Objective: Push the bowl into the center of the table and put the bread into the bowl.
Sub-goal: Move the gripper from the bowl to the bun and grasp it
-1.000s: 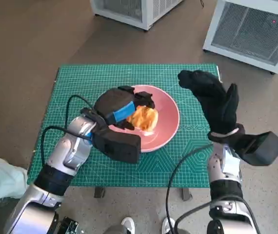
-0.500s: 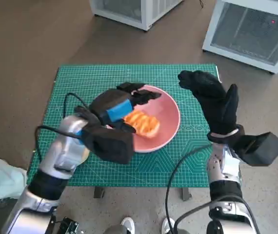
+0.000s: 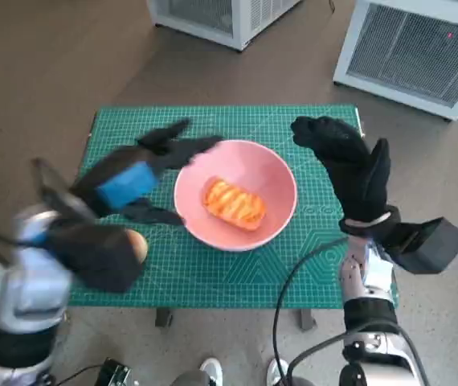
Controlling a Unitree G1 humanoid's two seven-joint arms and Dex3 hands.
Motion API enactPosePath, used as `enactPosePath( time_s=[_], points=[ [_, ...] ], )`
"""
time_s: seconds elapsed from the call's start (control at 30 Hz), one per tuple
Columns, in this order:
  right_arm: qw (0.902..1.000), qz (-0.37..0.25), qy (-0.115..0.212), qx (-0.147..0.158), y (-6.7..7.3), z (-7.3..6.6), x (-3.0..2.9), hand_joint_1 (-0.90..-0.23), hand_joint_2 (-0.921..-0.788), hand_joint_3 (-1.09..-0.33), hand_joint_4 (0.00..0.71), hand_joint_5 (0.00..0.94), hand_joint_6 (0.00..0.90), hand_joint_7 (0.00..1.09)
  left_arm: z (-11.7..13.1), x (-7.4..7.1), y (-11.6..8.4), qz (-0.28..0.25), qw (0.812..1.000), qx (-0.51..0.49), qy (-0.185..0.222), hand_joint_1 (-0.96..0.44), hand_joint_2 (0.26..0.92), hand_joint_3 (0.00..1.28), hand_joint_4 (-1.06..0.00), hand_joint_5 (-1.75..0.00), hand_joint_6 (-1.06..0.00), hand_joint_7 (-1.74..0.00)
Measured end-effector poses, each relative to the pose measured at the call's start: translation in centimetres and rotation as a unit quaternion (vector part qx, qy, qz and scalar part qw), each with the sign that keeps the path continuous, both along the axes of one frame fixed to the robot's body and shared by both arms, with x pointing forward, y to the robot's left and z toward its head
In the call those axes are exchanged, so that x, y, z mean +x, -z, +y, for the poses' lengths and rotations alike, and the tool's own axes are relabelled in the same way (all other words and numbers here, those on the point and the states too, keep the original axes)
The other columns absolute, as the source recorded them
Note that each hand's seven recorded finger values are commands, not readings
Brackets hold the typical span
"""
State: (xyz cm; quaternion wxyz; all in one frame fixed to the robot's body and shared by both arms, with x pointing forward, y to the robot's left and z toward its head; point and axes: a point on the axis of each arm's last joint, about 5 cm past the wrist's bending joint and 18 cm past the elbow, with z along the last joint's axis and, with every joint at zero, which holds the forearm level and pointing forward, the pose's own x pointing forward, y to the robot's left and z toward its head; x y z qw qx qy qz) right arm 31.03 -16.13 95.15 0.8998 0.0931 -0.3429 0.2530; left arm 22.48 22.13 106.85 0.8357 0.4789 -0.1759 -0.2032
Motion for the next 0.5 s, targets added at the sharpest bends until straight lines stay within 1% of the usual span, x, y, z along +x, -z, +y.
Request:
enactPosePath(
  time_s=[0.23,0.5],
  points=[
    [1.0000,0.001,-0.003,-0.001,0.0,0.0,0.01,-0.715,-0.921,-0.768,0.178,0.000,-0.001,0.58,2.3,-2.3,0.3,0.024,0.999,0.024,-0.038,-0.21,0.749,0.00,-0.08,-0.01,-0.29,-0.02],
    [1.0000,0.003,-0.007,-0.003,0.1,0.0,0.03,-0.713,-0.921,-0.768,0.180,0.001,-0.001,0.58,3.5,-4.3,0.4,0.058,0.994,0.060,-0.066,-0.22,0.750,0.00,-0.10,-0.01,-0.30,-0.02]
  ],
)
